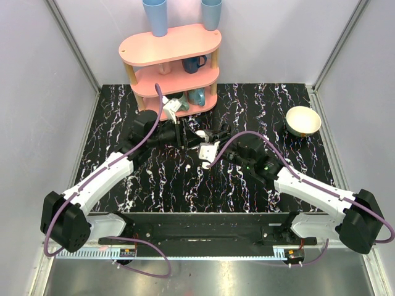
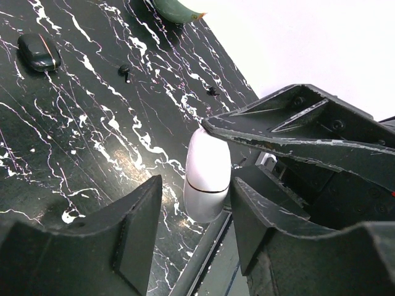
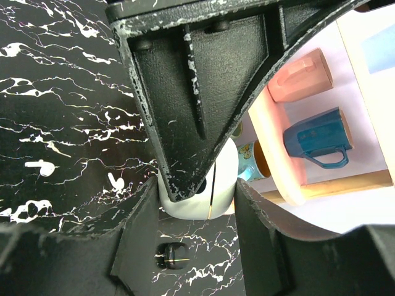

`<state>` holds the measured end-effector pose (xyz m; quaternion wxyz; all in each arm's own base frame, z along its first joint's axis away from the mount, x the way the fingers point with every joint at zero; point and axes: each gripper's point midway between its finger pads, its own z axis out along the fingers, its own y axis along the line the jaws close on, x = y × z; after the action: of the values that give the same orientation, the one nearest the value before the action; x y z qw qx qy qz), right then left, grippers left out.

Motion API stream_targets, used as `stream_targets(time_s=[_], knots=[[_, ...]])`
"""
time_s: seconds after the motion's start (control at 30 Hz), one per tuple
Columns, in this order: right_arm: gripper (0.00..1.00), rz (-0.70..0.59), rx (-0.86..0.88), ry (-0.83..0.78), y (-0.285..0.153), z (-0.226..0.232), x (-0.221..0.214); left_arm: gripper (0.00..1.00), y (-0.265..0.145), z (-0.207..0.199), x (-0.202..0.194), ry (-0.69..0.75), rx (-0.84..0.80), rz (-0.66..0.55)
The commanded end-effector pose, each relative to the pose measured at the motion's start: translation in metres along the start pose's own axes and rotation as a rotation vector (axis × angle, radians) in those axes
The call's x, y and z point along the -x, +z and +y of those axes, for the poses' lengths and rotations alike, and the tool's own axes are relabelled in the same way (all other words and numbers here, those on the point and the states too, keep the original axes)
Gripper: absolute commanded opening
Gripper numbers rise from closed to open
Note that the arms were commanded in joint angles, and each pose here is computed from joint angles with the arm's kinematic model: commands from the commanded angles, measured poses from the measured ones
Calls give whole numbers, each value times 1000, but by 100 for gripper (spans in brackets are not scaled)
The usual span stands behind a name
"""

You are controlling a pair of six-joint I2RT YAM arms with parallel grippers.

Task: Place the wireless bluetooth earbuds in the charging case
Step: Pass from the right arm to the left

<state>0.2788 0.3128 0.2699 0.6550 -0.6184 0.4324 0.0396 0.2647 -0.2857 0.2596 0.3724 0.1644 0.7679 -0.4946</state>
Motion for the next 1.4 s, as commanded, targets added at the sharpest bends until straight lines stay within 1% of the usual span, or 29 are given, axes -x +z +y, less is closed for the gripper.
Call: stream_targets(time_s=[0.0, 0.07, 0.3, 0.53, 0.67, 0.7, 0.83, 0.9, 0.93, 1.03, 1.07, 1.1, 1.37], knots=[[0, -34, -39, 2, -1, -9, 11, 50, -1, -16, 20, 61, -43, -66], [0, -34, -35, 7, 0, -8, 11, 48, -1, -15, 22, 60, -39, -79], [0, -42, -23, 6, 0, -5, 12, 50, 0, -14, 21, 55, -42, -80], [0, -36, -31, 7, -1, -7, 11, 48, 1, -15, 17, 51, -48, -70], [0, -33, -39, 17, 0, -7, 10, 52, 0, -14, 15, 53, -46, -70], [0, -29, -43, 20, 0, -8, 9, 54, -1, -15, 15, 55, -47, -71], [0, -21, -55, 34, 1, -11, 8, 57, -1, -12, 13, 54, -37, -75], [0, -22, -52, 32, 1, -10, 9, 56, -2, -13, 13, 56, -40, -80], [0, -24, -52, 34, 1, -10, 10, 54, -2, -12, 14, 61, -39, -88], [0, -30, -47, 33, 1, -9, 11, 54, -3, -13, 17, 66, -36, -102], [0, -29, -50, 35, 0, -10, 10, 51, -4, -14, 18, 72, -39, -108], [0, -29, -48, 36, 1, -9, 10, 50, -4, -13, 18, 74, -38, -110], [0, -40, -42, 37, -1, -8, 12, 51, -3, -14, 21, 74, -42, -123]])
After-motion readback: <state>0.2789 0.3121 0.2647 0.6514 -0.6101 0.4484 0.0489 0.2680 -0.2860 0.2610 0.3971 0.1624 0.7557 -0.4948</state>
